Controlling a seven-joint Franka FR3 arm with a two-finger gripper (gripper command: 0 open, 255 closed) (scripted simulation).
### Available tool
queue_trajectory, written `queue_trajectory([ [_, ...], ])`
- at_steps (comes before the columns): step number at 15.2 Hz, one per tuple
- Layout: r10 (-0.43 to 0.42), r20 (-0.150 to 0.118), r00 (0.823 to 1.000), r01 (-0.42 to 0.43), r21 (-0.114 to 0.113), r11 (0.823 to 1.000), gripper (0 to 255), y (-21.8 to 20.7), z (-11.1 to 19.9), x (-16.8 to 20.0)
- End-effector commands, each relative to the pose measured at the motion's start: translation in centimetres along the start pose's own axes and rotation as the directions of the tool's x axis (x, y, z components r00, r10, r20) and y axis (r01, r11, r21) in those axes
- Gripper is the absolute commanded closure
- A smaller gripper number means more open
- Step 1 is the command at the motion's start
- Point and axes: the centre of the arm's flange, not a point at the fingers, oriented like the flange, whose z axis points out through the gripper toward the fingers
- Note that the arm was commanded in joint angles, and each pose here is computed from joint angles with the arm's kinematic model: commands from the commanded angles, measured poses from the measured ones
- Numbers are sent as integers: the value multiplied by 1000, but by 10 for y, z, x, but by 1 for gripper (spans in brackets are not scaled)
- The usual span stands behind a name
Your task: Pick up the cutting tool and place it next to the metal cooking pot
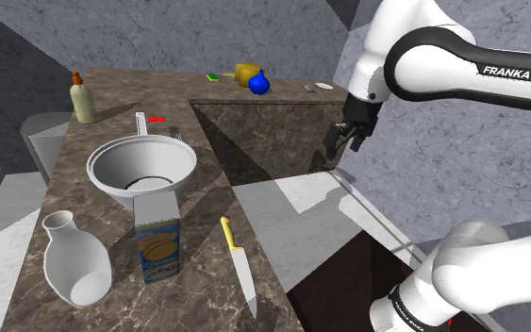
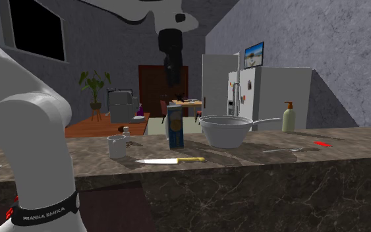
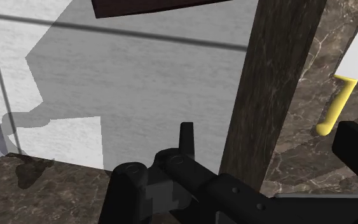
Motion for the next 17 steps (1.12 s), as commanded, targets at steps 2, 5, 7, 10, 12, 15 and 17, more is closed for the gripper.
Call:
queue_trajectory([
  [2, 1, 21, 1000, -1, 5, 1000, 0, -27, 29, 14],
  [5, 1, 42, 999, -1, 9, 1000, 0, -53, 57, 27],
  [7, 0, 56, 998, -1, 12, 1000, 0, -71, 75, 36],
  [10, 0, 77, 997, -1, 16, 1000, 0, -97, 103, 48],
  [12, 0, 91, 996, -2, 19, 1000, 0, -115, 121, 56],
  [15, -1, 112, 994, -2, 24, 1000, 0, -142, 149, 67],
  [17, -1, 126, 992, -2, 27, 1000, 0, -159, 167, 74],
])
